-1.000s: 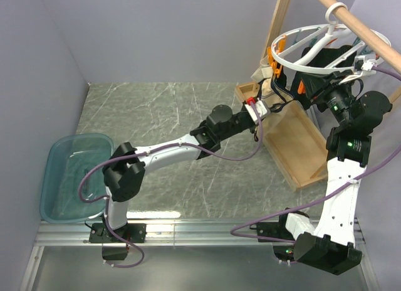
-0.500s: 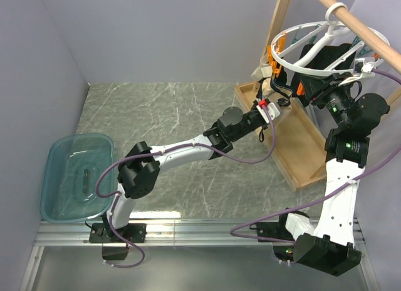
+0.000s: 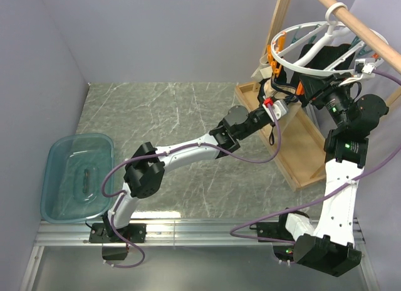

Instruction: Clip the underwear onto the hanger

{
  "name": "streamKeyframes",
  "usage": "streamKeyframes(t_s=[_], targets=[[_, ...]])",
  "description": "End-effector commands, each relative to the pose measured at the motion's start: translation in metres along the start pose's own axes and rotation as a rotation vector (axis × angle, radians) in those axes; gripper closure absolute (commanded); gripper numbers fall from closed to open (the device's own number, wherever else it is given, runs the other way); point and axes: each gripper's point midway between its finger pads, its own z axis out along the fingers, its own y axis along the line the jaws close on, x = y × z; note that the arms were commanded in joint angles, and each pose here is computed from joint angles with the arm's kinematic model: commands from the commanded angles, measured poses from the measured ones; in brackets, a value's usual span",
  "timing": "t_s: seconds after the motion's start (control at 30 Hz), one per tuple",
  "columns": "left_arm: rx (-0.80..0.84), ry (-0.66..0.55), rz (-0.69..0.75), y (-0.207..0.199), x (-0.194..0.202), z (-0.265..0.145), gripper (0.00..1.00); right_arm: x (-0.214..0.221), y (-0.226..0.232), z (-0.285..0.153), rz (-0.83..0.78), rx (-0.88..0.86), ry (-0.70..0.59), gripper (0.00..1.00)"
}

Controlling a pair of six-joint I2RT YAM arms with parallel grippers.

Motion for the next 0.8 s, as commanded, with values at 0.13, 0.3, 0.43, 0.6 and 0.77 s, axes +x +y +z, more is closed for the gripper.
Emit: streamKeyframes(t_s=[0.13,0.3,0.43,0.6,0.77], targets=[[0.004,-0.098,-0.011,-0.003,-0.031,0.011,1.00,0.011,0.029,-0.007,0.029,-0.113,0.038,1.00],[0.008,-0.107,-0.018,-0.004,-0.032,0.012,1.00,0.013,0.031,-0.007,0.033,-0.121,0.043,1.00],[0.011,-0.109,-0.024,-0.005,-0.032,0.013,1.00,0.017,0.031,-0.006,0.033,-0.122,0.053,1.00],[0.008,-0.118,-0.028,-0.004,-0.036,0.015,1.00,0.021,0.030,-0.006,0.031,-0.119,0.063,1.00],[0.013,-0.123,-0.034,-0.005,-0.038,0.016,1.00,0.024,0.031,-0.006,0.034,-0.124,0.068,1.00]])
